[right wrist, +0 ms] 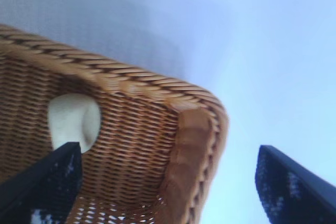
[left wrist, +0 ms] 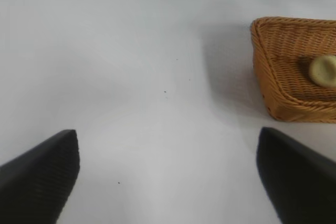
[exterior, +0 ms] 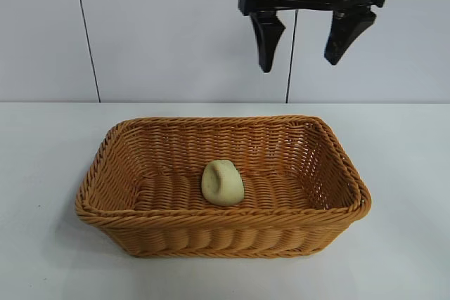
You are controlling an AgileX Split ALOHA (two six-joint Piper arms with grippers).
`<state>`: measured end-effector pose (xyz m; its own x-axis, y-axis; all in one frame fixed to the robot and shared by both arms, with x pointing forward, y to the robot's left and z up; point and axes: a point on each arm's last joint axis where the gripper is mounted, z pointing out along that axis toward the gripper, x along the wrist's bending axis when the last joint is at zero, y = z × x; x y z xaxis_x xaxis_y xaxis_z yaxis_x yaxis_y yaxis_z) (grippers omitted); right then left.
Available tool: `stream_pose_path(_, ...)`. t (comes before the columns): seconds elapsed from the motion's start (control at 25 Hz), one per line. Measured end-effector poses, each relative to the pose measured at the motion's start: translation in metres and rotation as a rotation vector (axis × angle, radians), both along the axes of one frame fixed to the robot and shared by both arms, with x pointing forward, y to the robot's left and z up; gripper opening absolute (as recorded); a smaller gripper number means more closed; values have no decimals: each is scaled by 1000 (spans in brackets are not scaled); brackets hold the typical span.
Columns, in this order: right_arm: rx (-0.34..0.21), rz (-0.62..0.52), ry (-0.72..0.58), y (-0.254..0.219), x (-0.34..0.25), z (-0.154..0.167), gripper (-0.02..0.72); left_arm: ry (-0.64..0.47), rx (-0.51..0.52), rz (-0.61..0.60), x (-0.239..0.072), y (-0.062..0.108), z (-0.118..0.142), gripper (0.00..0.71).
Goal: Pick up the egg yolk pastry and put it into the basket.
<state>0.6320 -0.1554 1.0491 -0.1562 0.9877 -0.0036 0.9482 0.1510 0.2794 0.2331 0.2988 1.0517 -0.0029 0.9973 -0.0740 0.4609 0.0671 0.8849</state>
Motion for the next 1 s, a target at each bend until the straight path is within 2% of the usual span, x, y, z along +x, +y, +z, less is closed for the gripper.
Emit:
stream_pose_path(0.32,-14,-282,0,-121,25,0,646,0,0,0,0,0,0,661)
stream_pose_path(0.48,-22,-370,21,-162,23,0,646,0,0,0,0,0,0,661)
stream_pose_path(0.64,-39,-353,36,-174,22,-1,646,0,0,0,0,0,0,661)
stream_pose_path(1.0,-3,-321,41,-164,20,1,646,0,0,0,0,0,0,661)
